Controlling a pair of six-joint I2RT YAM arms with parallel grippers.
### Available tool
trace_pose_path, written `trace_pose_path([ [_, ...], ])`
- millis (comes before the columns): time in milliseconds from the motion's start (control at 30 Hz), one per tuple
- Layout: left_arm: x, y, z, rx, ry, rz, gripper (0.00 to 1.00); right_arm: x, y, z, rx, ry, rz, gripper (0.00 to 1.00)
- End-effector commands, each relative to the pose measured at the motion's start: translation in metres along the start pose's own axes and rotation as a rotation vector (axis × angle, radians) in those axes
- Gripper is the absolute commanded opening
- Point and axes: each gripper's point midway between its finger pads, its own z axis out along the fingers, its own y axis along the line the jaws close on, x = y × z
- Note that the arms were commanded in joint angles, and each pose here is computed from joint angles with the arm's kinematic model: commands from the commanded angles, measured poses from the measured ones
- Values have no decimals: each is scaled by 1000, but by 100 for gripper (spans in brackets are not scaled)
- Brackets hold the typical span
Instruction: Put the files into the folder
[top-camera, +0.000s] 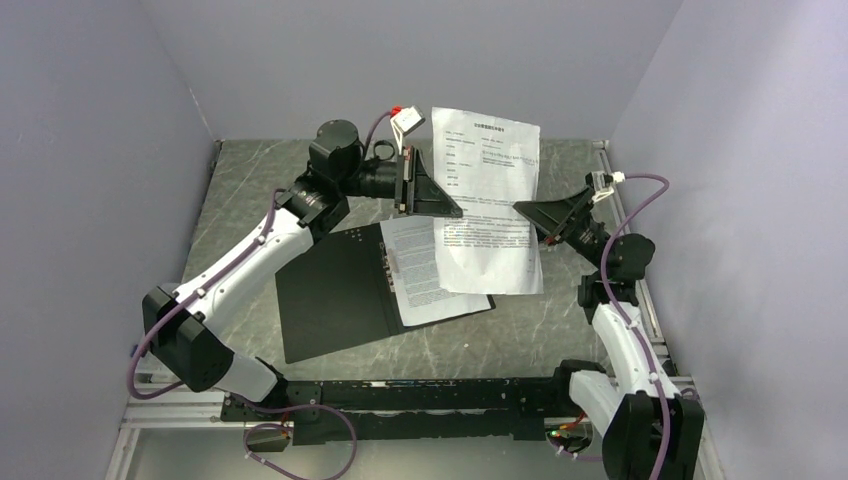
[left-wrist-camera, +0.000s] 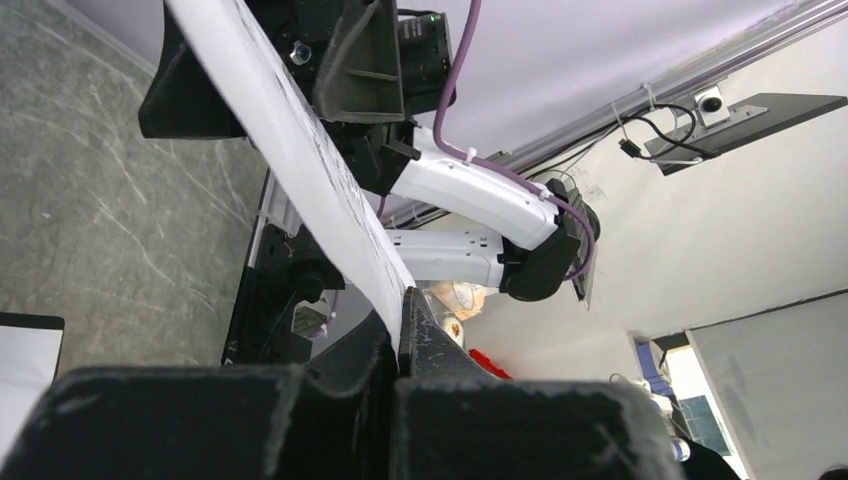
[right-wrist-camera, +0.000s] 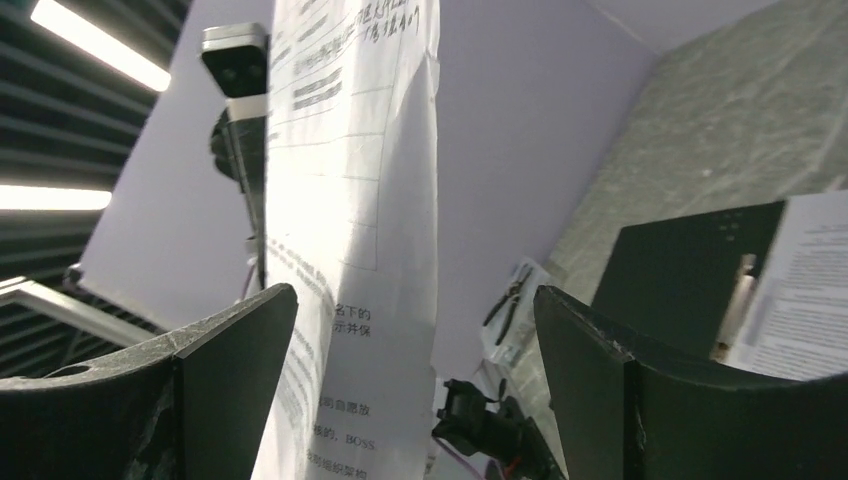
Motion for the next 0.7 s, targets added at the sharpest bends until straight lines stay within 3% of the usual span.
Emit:
trace_pose_path([
  [0, 0, -22, -12, 35, -3, 75, 3, 3, 42, -1, -182, -9, 4, 94],
  [367, 11, 0, -29, -53, 11, 50, 3, 18, 63, -11, -262, 52, -2, 86],
  [467, 16, 10, -32, -75, 16, 36, 3, 20, 69, -12, -277, 72, -13, 80],
  [667, 22, 27, -44, -162, 22, 39, 3, 26, 75, -11, -256, 125, -68, 59],
])
